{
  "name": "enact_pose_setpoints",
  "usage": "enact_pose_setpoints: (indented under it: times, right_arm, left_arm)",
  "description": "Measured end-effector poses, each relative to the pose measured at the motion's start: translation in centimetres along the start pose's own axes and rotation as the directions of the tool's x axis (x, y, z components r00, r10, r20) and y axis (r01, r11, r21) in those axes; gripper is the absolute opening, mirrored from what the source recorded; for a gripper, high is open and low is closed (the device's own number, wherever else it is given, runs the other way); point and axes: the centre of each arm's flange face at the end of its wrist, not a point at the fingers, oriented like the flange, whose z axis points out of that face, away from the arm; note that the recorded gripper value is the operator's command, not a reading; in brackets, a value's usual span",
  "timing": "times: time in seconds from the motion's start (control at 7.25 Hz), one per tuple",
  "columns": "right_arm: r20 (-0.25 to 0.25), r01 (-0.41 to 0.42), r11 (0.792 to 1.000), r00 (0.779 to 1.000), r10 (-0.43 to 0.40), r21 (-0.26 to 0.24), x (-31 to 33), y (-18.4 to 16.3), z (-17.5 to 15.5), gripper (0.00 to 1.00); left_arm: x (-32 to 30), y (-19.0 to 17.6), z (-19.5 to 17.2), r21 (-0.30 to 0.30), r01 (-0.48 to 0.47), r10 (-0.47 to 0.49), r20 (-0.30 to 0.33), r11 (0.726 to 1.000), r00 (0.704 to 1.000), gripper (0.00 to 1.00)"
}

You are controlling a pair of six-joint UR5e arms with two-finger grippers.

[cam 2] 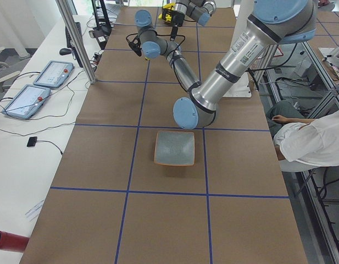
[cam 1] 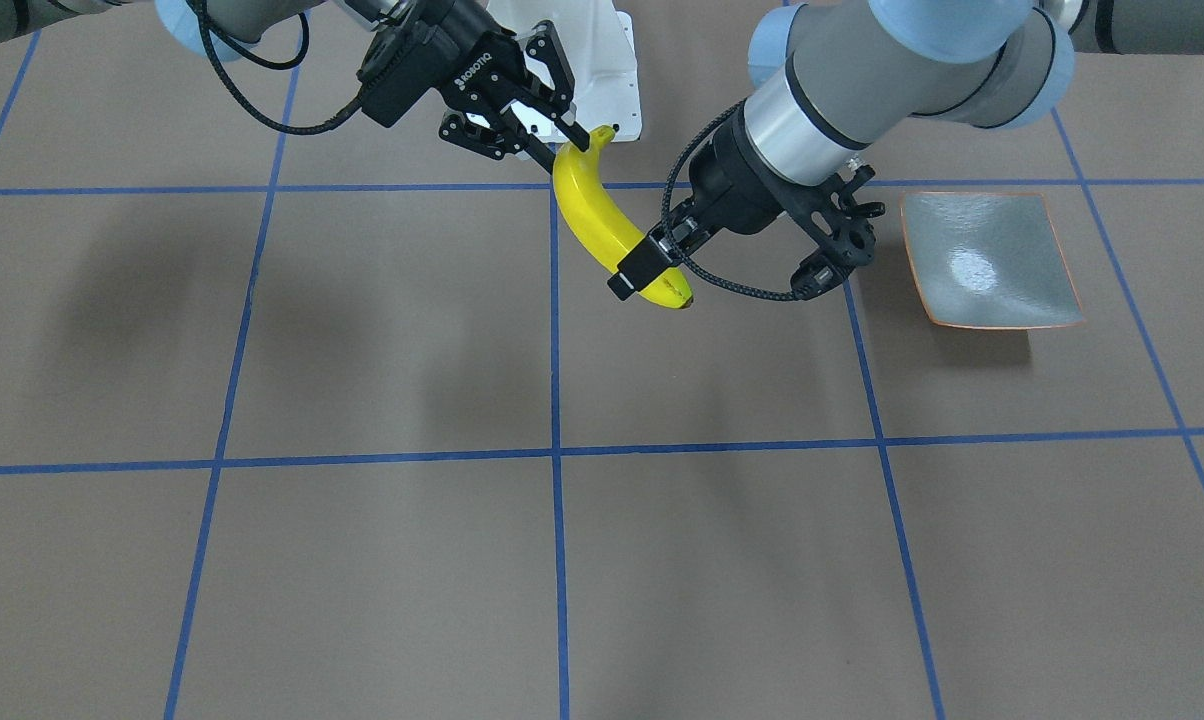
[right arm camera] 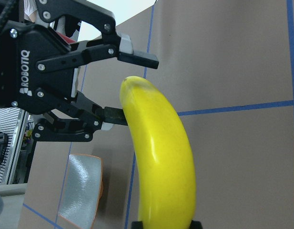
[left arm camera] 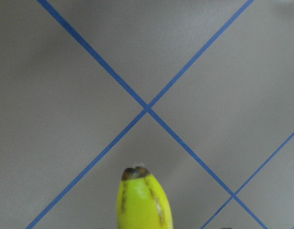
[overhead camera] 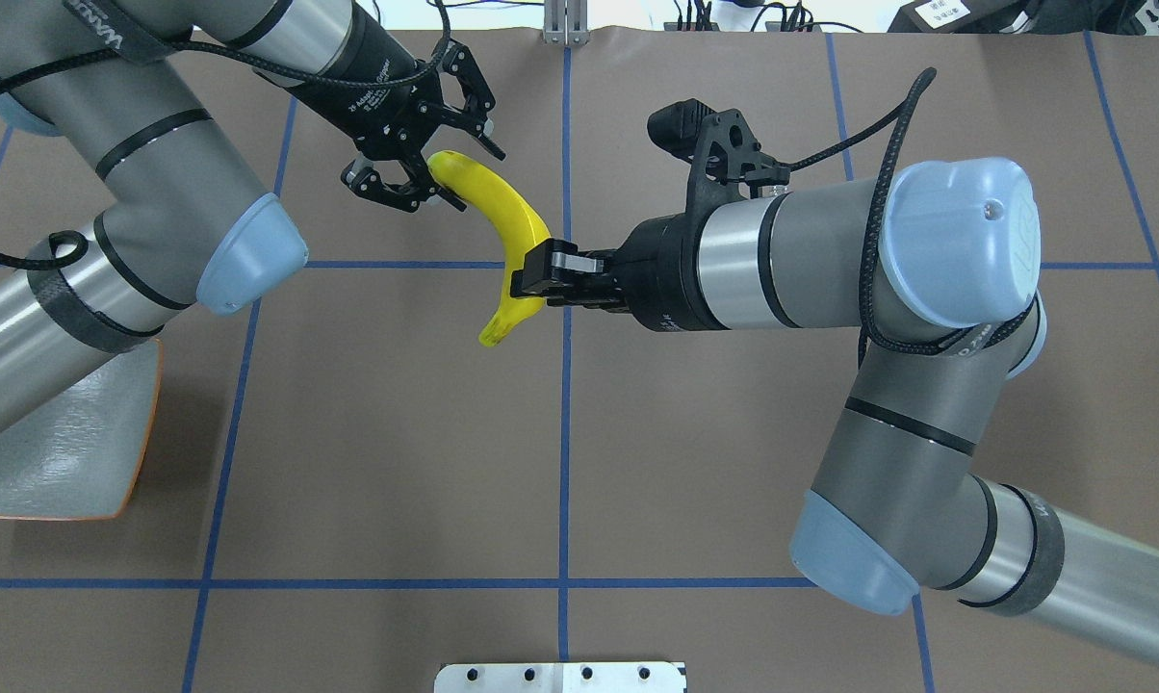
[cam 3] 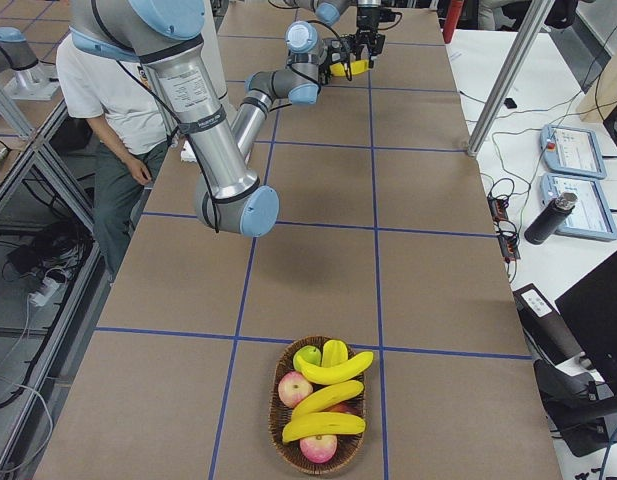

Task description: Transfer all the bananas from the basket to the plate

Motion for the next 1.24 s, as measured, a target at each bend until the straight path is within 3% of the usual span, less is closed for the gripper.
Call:
enact_pose_setpoints:
  times: [0.14, 0.28, 0.83, 1.24]
  right_arm:
    - [0.0, -0.007, 1.0, 1.0, 0.007, 0.008, -0.1, 0.1, 0.1, 0.05]
    - [0.002, -0.012, 1.0, 1.0, 0.012, 0.014, -0.2, 0.2, 0.1, 0.98]
    - [0.036, -0.006, 1.0, 0.999, 0.005, 0.029, 0.2, 0.0, -0.9, 1.0]
    - [-0.009, -0.011, 0.998, 1.0, 0.012, 0.064, 4.7, -1.1, -3.4, 1.0]
  left_arm:
    - [0.0, 0.0, 0.0, 0.0, 0.002, -0.002, 0.0, 1.0, 1.0, 0.0]
    - [0.0, 0.0, -0.1, 0.0, 0.002, -0.002, -0.001, 1.0, 1.0, 0.0]
    - [-0.3, -0.2, -0.1, 0.002, -0.004, 0.004, 0.002, 1.0, 1.0, 0.0]
    - [-6.9, -3.1, -1.9, 0.023, -0.067, 0.067, 0.026, 0.997, 0.997, 0.0]
